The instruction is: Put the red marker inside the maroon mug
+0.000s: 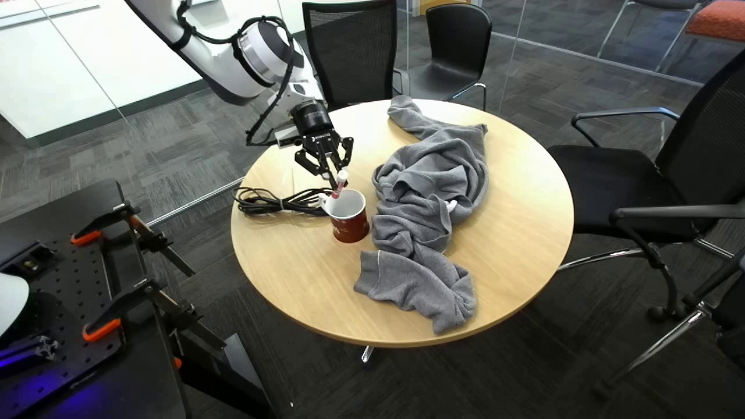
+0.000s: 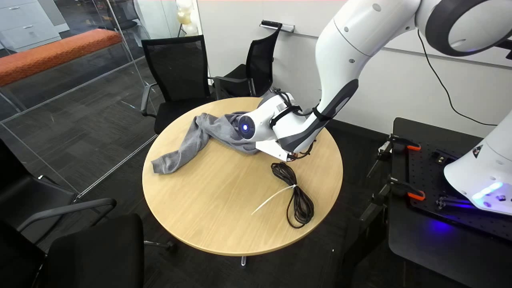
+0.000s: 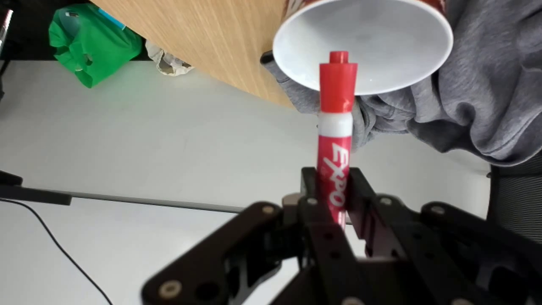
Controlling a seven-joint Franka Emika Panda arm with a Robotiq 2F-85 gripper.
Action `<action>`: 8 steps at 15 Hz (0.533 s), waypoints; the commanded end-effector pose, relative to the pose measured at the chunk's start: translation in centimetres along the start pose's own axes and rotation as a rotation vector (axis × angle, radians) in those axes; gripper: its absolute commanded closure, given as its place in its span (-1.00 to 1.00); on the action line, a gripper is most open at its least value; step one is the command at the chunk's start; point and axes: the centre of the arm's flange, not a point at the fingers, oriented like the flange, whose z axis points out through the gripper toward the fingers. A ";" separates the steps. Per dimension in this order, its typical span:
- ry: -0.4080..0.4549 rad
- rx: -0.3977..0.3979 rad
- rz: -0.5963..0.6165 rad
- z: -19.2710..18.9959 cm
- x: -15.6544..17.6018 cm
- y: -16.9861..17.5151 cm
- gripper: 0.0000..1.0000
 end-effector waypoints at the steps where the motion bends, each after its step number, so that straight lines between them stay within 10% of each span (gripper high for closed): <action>1: 0.030 -0.018 0.026 0.1 -0.3 -1.1 0.10; 8: 0.028 -0.014 0.045 -0.3 0.3 -1.0 -0.80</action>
